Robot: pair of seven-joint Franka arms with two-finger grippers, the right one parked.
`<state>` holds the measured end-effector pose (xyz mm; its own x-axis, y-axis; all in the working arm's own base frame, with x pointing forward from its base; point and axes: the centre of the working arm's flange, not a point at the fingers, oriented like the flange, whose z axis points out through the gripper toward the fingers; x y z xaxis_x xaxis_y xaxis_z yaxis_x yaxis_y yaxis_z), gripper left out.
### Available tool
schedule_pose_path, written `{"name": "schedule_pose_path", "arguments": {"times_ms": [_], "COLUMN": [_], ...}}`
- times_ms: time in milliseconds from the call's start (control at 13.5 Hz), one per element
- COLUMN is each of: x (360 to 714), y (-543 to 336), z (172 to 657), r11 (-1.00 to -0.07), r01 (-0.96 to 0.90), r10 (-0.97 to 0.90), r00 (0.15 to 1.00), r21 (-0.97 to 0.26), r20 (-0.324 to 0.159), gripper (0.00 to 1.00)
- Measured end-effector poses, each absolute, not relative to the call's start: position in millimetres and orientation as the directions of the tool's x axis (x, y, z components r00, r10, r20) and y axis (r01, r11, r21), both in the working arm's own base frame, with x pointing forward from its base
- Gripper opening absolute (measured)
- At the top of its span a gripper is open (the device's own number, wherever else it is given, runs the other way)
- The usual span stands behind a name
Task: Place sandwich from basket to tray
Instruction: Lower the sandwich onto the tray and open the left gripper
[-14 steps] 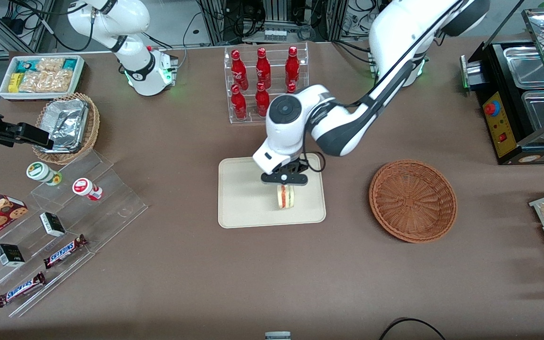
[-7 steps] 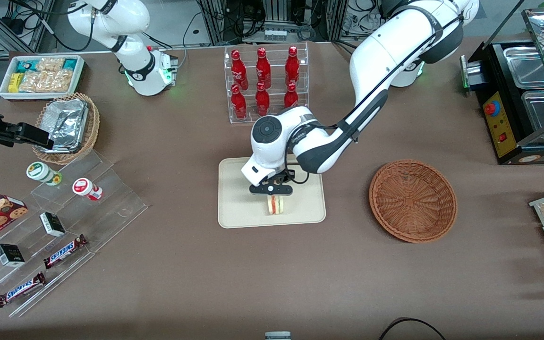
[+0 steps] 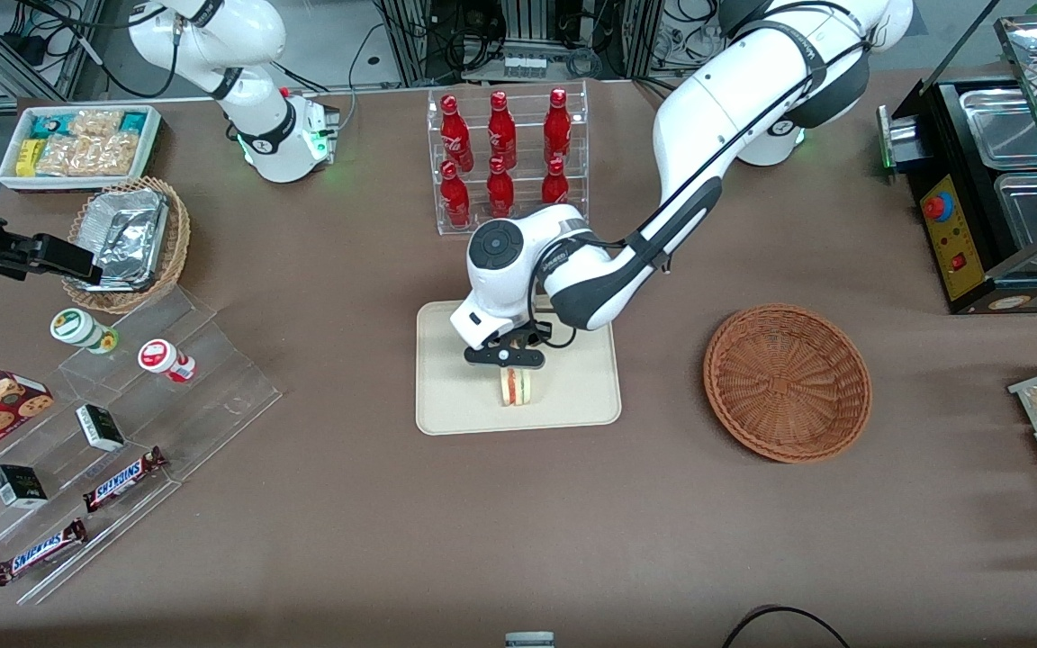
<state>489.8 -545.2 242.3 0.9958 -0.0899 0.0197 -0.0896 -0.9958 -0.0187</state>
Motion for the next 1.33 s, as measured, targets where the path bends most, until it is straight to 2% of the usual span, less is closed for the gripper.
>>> {"name": "schedule_pose_path", "arguments": {"times_ms": [148,222,593,741,815,1111,1185,1333], "x": [486,485,490,502,509,540,549,562], "y": [-548,-549,-550,-549,-546,-501,-482,-441], "z": [240,239,246,267,286,385,408,450], "r11": [-0.996,-0.996,-0.998,-0.999,-1.000,-0.996,-0.992,-0.980], "r01": [-0.092,-0.092,-0.056,-0.030,-0.013,0.083,0.118,0.195], "r10": [-0.092,-0.092,-0.056,-0.029,-0.011,0.079,0.110,0.185], "r00": [0.996,0.996,0.998,0.998,0.996,0.982,0.977,0.967], "r21": [-0.020,-0.020,-0.008,0.014,0.020,-0.014,-0.032,-0.043], "r20": [0.016,0.015,0.029,0.061,0.084,0.173,0.184,0.175], "gripper": [0.16,0.23,0.73,0.93,1.00,1.00,1.00,1.00]}}
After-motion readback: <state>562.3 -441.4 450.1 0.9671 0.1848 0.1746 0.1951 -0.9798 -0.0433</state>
